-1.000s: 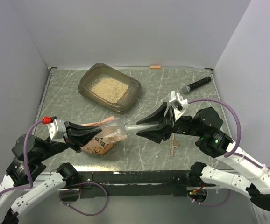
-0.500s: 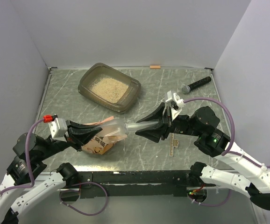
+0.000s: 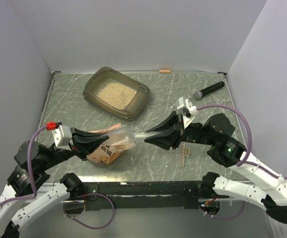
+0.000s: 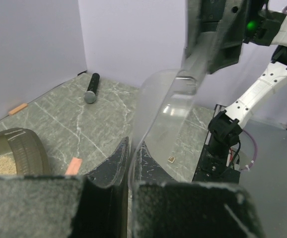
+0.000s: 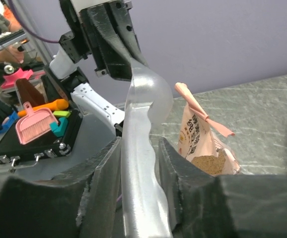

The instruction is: Fill the litter box with clean litter

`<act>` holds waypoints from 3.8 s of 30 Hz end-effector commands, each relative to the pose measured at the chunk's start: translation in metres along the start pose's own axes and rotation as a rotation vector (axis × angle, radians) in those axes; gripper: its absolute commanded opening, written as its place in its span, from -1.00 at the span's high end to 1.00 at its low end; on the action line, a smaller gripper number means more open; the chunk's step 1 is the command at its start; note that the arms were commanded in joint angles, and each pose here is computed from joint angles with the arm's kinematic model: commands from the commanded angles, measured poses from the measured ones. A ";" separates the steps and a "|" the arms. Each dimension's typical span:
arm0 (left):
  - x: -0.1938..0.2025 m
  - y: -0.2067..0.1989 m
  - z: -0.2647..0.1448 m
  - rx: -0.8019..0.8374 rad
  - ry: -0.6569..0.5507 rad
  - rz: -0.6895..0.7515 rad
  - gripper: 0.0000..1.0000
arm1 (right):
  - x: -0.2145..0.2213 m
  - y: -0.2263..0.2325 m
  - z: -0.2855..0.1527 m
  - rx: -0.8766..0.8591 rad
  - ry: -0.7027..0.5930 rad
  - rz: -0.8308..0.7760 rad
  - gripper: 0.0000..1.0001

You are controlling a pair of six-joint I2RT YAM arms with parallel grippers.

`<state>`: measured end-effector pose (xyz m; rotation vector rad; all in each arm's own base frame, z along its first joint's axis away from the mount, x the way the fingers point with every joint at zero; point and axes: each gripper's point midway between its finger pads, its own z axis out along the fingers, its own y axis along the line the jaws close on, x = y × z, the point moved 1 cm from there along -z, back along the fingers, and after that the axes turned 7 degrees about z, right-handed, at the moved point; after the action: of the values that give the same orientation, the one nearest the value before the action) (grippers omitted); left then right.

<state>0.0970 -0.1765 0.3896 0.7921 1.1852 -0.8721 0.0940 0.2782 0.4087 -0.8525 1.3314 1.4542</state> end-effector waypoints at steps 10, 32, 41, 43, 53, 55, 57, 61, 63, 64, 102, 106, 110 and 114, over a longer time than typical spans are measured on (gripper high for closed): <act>0.012 0.001 0.005 0.010 0.066 -0.004 0.35 | -0.019 0.001 -0.005 0.028 -0.077 -0.030 1.00; 0.089 0.088 -0.022 -0.300 0.523 0.449 -0.46 | 0.032 -0.077 -0.074 0.628 0.194 0.103 1.00; 0.109 0.094 -0.011 -0.234 0.631 0.519 -0.53 | 0.064 -0.071 -0.076 0.555 0.248 0.166 1.00; 0.120 0.091 -0.012 -0.204 0.677 0.503 -0.54 | 0.070 -0.073 -0.077 0.560 0.262 0.182 1.00; 0.164 0.079 -0.026 -0.142 0.869 0.377 0.65 | 0.072 -0.071 -0.059 0.491 0.279 0.269 1.00; 0.171 0.078 -0.030 -0.142 0.878 0.371 0.98 | 0.076 -0.072 -0.052 0.468 0.296 0.297 1.00; 0.173 0.078 -0.032 -0.154 0.876 0.368 0.99 | 0.074 -0.074 -0.045 0.452 0.287 0.320 1.00; 0.171 0.074 -0.034 -0.155 0.860 0.340 0.99 | 0.077 -0.081 -0.032 0.440 0.285 0.349 1.00; 0.168 0.070 -0.034 -0.148 0.839 0.324 0.99 | 0.075 -0.086 -0.027 0.445 0.279 0.354 1.00; 0.168 0.069 -0.033 -0.147 0.830 0.318 0.99 | 0.075 -0.087 -0.025 0.443 0.276 0.355 1.00; 0.121 0.067 -0.025 -0.314 0.319 0.264 0.98 | 0.226 -0.180 0.100 0.628 0.605 0.707 1.00; 0.120 0.065 -0.026 -0.308 0.310 0.263 0.98 | 0.240 -0.175 0.118 0.521 0.542 0.797 1.00; 0.120 0.065 -0.025 -0.305 0.310 0.262 0.99 | 0.247 -0.163 0.122 0.417 0.485 0.879 1.00; 0.121 0.064 -0.026 -0.301 0.311 0.260 0.98 | 0.231 -0.149 0.121 0.318 0.423 0.896 1.00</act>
<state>0.1595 -0.1348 0.2288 0.9220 1.5459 -0.2842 0.1908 0.4298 0.1526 -0.3560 2.4536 1.4967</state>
